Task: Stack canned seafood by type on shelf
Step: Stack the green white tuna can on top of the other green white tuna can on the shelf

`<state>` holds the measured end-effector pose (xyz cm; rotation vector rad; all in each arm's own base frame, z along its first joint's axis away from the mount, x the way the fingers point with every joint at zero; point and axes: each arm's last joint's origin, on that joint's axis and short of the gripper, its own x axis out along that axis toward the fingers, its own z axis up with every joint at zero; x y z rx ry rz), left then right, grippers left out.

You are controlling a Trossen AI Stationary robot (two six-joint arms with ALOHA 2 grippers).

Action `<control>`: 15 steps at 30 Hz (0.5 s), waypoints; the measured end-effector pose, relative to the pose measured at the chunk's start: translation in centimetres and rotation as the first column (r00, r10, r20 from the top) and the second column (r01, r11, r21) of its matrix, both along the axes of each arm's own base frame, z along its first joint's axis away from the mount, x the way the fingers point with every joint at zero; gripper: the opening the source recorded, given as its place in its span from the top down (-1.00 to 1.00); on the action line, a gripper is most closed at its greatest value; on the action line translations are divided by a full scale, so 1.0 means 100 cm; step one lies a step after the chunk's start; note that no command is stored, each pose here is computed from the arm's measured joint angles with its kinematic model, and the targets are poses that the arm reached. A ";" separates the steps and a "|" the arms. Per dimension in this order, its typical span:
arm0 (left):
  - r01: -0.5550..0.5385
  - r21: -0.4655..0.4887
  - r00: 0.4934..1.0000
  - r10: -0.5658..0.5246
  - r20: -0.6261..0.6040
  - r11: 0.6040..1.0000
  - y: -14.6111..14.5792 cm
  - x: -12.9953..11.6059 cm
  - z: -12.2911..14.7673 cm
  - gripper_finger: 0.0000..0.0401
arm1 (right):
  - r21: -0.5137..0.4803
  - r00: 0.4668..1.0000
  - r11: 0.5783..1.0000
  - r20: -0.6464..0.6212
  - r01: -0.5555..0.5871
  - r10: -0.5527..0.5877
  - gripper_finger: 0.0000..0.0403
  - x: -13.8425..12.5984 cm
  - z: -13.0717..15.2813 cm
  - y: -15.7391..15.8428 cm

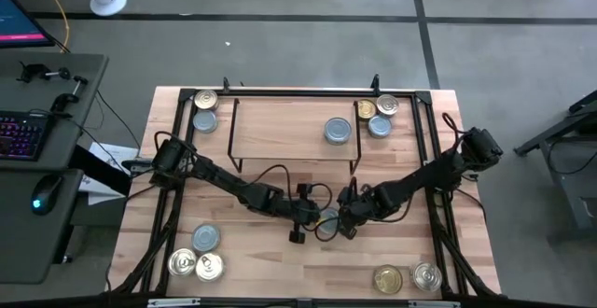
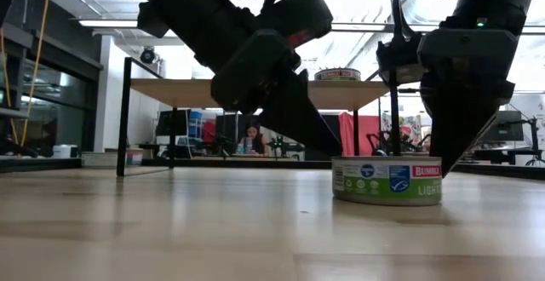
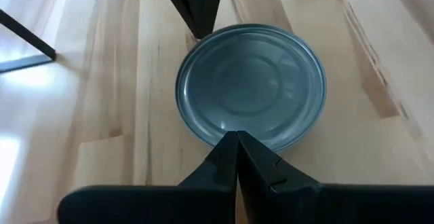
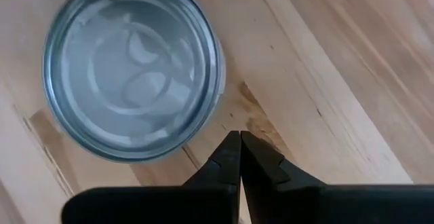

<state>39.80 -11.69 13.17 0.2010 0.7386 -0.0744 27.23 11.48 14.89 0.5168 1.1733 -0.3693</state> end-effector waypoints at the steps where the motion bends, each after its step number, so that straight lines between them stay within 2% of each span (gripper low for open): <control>1: 0.000 -0.012 1.000 0.000 -0.001 1.000 0.000 0.000 0.000 1.00 | 0.001 1.000 1.000 0.002 -0.002 0.002 1.00 0.000 0.000 0.000; 4: -0.008 -0.050 1.000 0.008 0.006 0.999 -0.002 -0.002 0.005 1.00 | 0.003 1.000 1.000 0.004 -0.002 0.002 1.00 0.000 0.000 0.001; 9: 0.010 -0.100 0.997 -0.002 0.083 0.995 -0.004 0.001 0.019 1.00 | 0.012 1.000 1.000 0.018 -0.006 0.006 1.00 0.001 0.001 0.002; 15: 0.020 -0.128 0.999 -0.016 0.030 0.992 -0.006 0.002 0.003 1.00 | 0.016 0.998 0.999 0.045 -0.043 0.042 1.00 0.003 0.002 0.006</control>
